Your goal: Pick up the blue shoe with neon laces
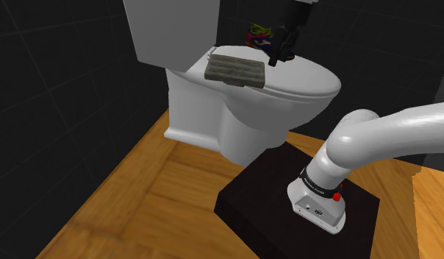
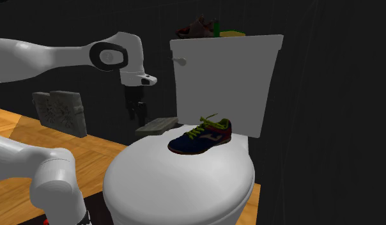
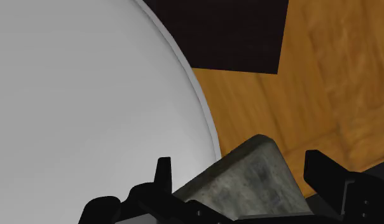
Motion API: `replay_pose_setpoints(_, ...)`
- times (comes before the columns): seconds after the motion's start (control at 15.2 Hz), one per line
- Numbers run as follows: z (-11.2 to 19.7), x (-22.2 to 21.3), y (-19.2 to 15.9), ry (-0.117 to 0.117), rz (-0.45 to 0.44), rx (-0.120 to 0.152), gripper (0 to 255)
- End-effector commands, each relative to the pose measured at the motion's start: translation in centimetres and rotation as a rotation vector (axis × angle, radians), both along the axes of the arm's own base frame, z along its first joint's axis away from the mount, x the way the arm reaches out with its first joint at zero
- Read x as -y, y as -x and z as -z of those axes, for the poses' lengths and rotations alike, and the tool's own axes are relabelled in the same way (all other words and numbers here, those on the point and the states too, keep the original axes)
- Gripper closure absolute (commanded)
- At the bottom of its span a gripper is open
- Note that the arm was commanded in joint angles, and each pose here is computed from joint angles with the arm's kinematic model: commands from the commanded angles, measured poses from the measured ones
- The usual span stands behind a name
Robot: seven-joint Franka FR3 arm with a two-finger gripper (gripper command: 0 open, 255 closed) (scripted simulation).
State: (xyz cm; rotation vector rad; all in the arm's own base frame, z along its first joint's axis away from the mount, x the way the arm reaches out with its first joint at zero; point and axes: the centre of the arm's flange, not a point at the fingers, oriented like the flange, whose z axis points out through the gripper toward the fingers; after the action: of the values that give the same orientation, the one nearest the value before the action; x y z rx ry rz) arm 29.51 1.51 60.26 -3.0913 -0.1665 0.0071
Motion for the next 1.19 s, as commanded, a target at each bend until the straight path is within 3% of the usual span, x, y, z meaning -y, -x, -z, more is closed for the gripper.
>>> replay_pose_setpoints(0.0, 0.0, 0.0, 0.0, 0.0, 0.0, 0.0, 0)
replay_pose_setpoints(1.12, -4.8, 17.2, -11.5, 0.04, 0.095, 0.074, 0)
